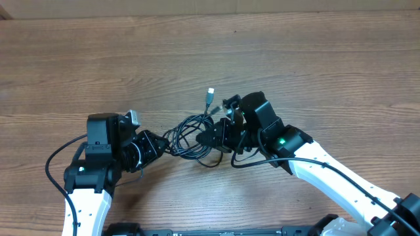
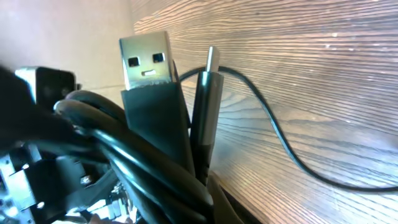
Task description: Untangle cables
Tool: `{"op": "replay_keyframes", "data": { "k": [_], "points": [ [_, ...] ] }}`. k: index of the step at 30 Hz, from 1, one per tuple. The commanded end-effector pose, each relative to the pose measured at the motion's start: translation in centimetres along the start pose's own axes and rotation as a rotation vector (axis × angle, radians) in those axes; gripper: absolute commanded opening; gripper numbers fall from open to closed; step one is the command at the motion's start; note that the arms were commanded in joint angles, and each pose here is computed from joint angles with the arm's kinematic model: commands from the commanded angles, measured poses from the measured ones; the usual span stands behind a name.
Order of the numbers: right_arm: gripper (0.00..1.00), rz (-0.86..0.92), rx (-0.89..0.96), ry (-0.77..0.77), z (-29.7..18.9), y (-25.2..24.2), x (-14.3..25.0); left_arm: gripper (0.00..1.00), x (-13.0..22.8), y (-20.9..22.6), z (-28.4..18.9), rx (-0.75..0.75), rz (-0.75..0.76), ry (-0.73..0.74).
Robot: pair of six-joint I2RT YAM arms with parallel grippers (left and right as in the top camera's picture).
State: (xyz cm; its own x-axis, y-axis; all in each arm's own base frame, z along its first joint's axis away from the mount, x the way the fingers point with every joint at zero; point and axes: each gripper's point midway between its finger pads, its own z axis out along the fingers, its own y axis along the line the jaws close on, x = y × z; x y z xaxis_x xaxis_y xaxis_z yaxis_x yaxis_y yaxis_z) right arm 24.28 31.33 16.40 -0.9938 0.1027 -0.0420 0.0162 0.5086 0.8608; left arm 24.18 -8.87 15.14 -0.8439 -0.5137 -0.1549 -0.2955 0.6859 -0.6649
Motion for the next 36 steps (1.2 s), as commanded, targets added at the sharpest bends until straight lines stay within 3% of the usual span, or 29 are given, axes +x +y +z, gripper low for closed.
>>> {"op": "replay_keyframes", "data": {
  "k": [1, 3, 8, 11, 21, 28, 36],
  "points": [
    [0.04, -0.036, -0.048, 0.008, -0.3, 1.6, 0.0, 0.08, -0.4, 0.6, -0.1, -0.034, -0.035, -0.027],
    [0.04, -0.036, -0.048, 0.009, -0.3, 1.6, 0.0, 0.15, -0.4, 0.5, -0.1, -0.034, -0.046, -0.027],
    [0.04, -0.038, -0.051, 0.007, -0.3, 1.7, -0.1, 0.46, -0.4, 0.5, -0.1, -0.033, -0.117, -0.028],
    [0.04, -0.043, -0.056, 0.005, -0.3, 1.8, -0.1, 0.50, -0.4, 0.5, -0.1, -0.033, -0.123, -0.028],
    [0.04, -0.049, -0.088, 0.020, -0.4, 2.5, 0.1, 0.04, -0.4, 0.5, -0.1, -0.032, -0.146, -0.028],
    [0.04, -0.072, -0.125, -0.025, -1.0, 3.2, -1.4, 0.04, 0.7, 1.7, -0.2, -0.082, -0.068, 0.013],
    [0.04, -0.045, -0.170, -0.073, -3.4, 2.8, -4.3, 0.05, 2.8, 5.6, -1.0, -0.280, -0.099, 0.062]
  ]
}}
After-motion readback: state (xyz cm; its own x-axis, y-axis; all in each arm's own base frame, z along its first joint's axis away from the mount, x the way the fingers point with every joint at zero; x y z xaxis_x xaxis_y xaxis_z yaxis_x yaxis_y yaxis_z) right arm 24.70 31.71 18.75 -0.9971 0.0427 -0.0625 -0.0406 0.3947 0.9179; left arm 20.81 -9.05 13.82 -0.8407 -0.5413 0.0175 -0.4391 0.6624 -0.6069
